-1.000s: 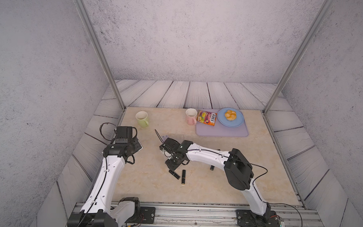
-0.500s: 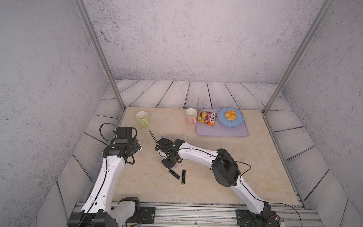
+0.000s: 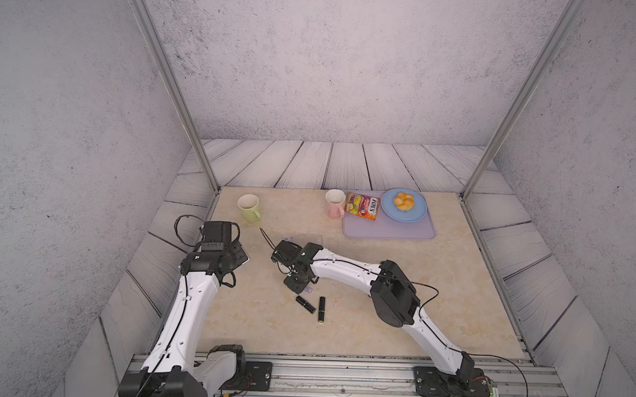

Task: Arrange the lipsticks in the organizer
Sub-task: Pick up the lipstick at the center of the board.

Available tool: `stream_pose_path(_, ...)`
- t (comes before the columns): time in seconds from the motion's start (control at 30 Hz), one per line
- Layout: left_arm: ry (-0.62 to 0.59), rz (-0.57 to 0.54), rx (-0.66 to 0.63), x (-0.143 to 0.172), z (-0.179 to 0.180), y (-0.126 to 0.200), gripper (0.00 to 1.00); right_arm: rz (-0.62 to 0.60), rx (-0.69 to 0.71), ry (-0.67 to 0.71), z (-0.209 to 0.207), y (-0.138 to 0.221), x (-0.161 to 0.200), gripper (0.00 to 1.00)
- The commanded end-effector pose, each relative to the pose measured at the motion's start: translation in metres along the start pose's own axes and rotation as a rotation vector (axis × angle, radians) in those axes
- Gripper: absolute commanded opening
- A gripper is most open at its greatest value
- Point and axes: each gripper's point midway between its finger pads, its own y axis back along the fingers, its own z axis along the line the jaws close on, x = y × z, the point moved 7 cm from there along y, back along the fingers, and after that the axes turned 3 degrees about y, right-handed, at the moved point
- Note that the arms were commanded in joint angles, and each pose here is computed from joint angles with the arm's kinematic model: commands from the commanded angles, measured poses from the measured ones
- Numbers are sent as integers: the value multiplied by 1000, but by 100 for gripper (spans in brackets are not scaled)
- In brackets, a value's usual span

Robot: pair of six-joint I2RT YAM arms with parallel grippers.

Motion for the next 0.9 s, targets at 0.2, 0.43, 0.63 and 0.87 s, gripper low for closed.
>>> stream_pose_path(0.2,-58,66,218,-4,-30,20,61,-286,69,-46,-19,135,-1,13)
stream_pose_path(0.43,-206,146,542,9,-82,40,57,-478,5,-299,-53,181,37,8)
stream_pose_path(0.63,-370,271,817,62,-120,60,61,-649,-60,-582,-105,215,83,6)
stream_pose_path(0.87,-410,443,1087,110,-136,73,68,-845,-127,-735,-122,249,103,2)
